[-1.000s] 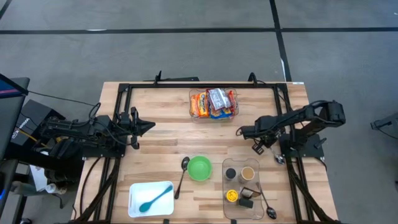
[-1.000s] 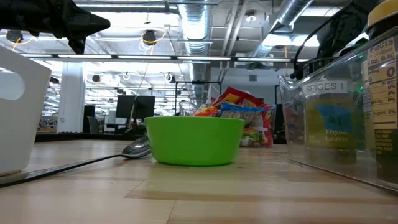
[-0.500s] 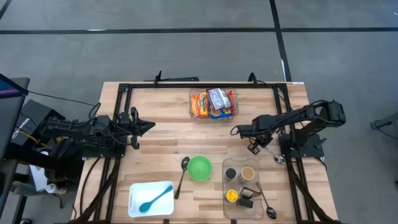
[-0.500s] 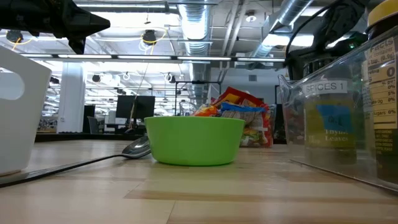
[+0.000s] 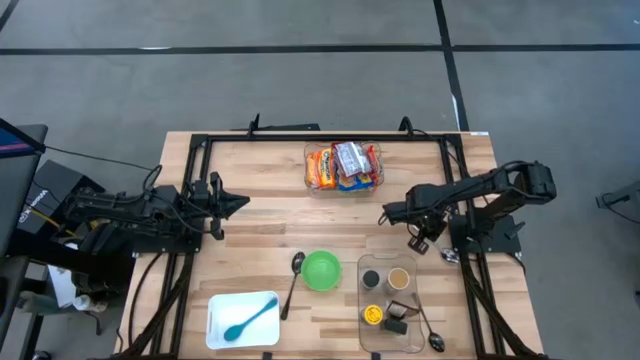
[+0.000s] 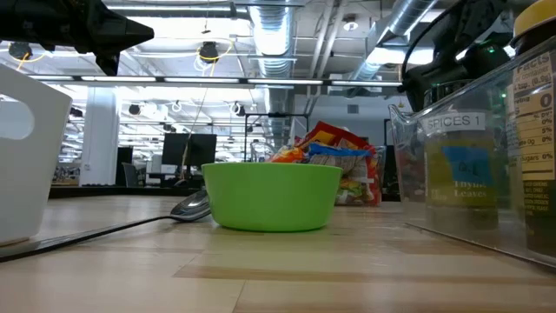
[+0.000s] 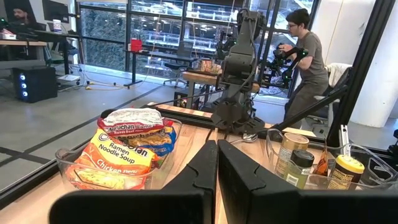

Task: Pick & Place Food Item
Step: Put the silver spoon into the white bin

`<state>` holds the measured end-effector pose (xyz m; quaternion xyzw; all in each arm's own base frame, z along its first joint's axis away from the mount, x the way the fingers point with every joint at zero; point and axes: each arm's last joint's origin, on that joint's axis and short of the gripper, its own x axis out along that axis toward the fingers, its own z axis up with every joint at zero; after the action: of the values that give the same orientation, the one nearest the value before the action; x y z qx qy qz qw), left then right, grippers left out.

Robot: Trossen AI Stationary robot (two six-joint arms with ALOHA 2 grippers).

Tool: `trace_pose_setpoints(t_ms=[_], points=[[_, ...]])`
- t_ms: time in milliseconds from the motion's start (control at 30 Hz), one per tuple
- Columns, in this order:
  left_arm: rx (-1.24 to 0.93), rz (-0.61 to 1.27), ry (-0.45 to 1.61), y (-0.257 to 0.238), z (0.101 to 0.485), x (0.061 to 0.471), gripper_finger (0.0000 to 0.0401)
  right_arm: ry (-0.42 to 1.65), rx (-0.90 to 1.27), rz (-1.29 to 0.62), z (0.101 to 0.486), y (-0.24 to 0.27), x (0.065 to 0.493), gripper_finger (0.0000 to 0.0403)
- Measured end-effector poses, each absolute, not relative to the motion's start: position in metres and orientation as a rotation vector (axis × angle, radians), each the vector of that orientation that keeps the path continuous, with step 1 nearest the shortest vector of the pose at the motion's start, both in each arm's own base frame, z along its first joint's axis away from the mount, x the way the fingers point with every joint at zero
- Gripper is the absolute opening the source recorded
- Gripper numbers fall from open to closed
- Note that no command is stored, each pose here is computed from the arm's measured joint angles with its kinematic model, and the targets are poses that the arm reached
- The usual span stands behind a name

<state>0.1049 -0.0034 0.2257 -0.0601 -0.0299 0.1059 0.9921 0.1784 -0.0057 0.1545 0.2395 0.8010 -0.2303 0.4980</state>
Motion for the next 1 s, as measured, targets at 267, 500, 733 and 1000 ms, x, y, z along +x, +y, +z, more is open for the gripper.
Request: trace_pose_setpoints(t_ms=[267,500,733,1000], points=[[-0.121,0.212,-0.060,-0.003,0.226,0.105,0.0008,1.939,0.512,-0.506,0.154,0.007,0.180,0.0001],[-0.121,0.212,-0.060,-0.003,0.226,0.105,0.0008,1.873,0.504,-0.473,0.151,0.013,0.186,0.0018],[-0.121,0.212,-0.060,-0.003,0.226,0.105,0.0008,1.858,0.512,-0.473,0.151,0.012,0.187,0.0071],[-0.121,0.212,-0.060,-0.003,0.226,0.105,0.0008,1.852,0.540,-0.485,0.147,0.006,0.185,0.0099]])
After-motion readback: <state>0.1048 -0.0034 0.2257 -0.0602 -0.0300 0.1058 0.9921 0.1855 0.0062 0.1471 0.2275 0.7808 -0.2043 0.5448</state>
